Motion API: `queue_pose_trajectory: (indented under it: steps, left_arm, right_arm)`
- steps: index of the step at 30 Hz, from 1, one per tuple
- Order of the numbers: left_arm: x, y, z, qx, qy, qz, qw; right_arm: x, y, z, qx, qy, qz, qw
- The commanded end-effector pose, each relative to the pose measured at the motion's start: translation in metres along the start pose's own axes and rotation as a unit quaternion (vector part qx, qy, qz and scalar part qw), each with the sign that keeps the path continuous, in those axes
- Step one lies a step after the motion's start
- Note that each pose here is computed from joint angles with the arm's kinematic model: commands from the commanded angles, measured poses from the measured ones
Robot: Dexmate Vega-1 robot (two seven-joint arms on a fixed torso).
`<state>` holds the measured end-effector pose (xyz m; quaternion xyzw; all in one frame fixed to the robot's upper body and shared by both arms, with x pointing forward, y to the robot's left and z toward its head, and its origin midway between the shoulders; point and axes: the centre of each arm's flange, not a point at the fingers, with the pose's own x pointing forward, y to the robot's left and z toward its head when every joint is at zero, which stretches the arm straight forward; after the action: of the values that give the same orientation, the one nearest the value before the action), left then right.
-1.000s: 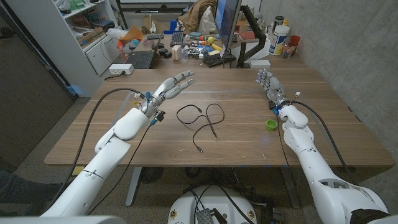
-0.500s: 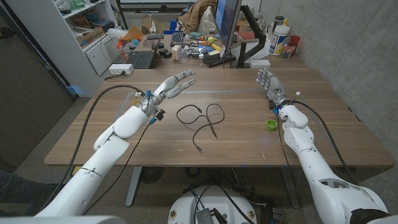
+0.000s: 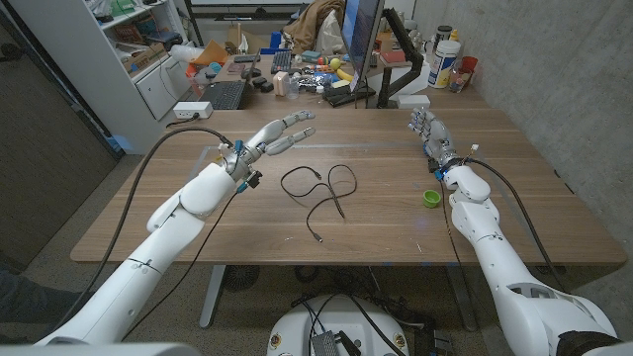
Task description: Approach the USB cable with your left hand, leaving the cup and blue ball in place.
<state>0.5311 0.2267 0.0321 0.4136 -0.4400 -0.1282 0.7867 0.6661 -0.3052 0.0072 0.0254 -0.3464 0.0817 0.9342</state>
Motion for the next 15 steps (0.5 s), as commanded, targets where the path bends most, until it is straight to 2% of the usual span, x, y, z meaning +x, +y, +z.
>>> queue_pose_trajectory:
  steps: [1, 15]
  left_arm:
    - [0.0041, 0.0004, 0.0016, 0.031, -0.007, -0.019, 0.999]
    - [0.0086, -0.0025, 0.0037, 0.055, -0.011, -0.043, 0.997]
  right_arm:
    - [-0.0001, -0.0014, 0.0015, -0.003, 0.000, -0.004, 1.0000]
    - [0.0020, 0.0011, 0.0032, -0.004, -0.007, -0.006, 0.9999]
